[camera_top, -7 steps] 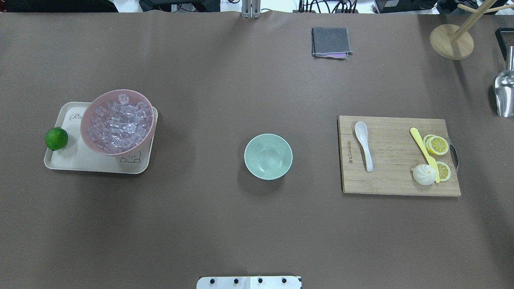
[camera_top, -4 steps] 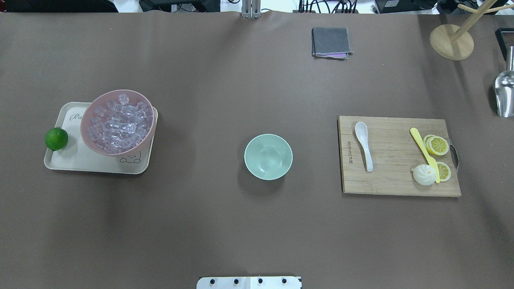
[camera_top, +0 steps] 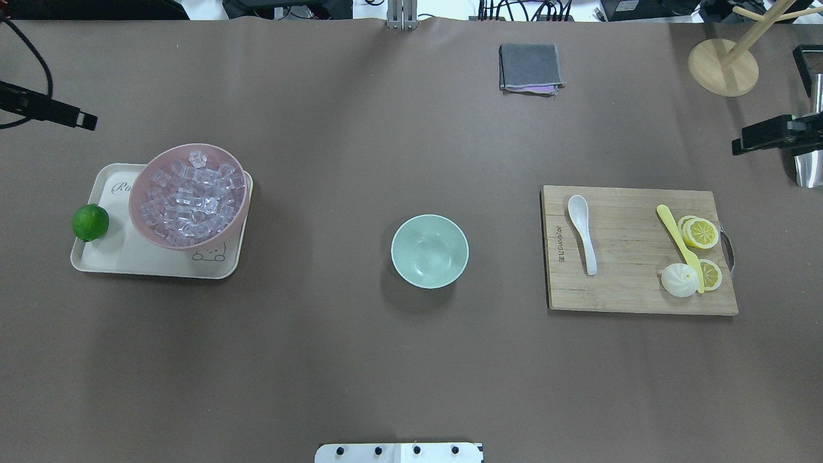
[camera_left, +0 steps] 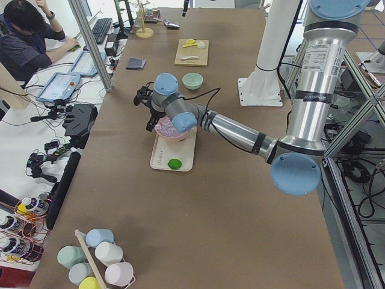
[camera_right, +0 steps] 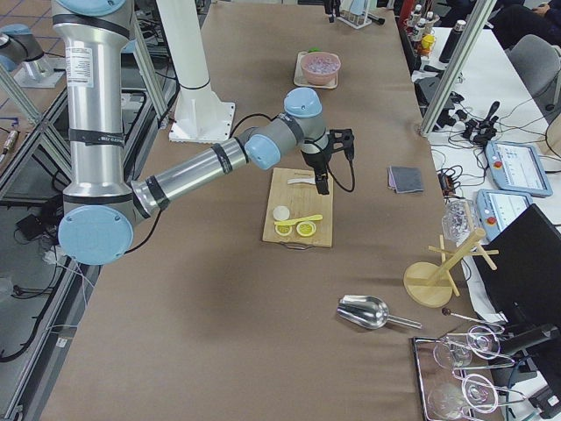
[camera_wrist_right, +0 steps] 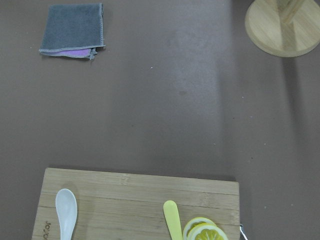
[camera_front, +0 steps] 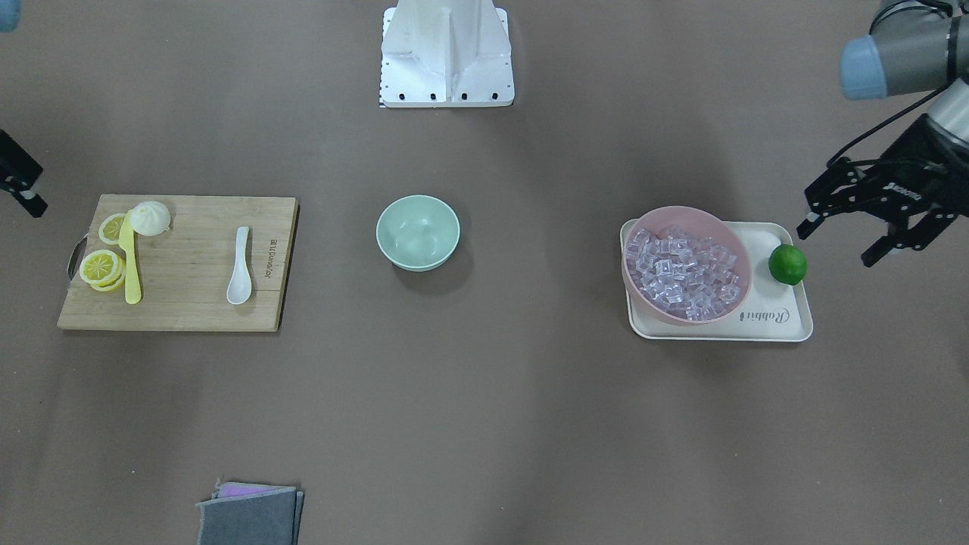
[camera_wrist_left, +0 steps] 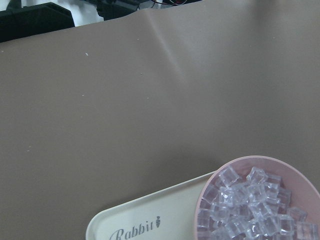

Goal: Put spoon and ice into bowl

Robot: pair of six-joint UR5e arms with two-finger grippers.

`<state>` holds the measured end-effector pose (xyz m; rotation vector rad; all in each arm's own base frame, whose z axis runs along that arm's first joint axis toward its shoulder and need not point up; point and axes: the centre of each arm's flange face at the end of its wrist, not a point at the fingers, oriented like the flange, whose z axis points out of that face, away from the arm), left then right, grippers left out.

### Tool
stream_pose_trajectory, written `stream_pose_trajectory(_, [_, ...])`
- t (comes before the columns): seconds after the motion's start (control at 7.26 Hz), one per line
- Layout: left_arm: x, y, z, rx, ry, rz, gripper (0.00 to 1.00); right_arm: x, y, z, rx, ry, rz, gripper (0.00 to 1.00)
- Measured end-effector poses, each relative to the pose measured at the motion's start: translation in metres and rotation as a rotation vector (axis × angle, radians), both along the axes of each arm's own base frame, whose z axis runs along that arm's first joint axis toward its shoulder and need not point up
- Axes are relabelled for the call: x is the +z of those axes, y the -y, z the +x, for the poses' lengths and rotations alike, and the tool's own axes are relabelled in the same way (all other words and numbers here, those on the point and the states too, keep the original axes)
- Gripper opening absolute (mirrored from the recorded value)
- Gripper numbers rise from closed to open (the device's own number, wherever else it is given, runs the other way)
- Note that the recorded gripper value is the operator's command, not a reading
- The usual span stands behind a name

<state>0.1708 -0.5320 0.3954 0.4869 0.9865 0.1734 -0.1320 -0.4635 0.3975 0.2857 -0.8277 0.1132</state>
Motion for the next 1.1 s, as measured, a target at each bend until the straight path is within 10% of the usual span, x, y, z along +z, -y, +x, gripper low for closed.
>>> stream_pose_trajectory(1.1, [-0.023, -0.034, 0.165, -0.079, 0.070, -0.007, 0.79, -0.017, -0.016, -0.074, 0.048, -0.037, -0.004, 1.00])
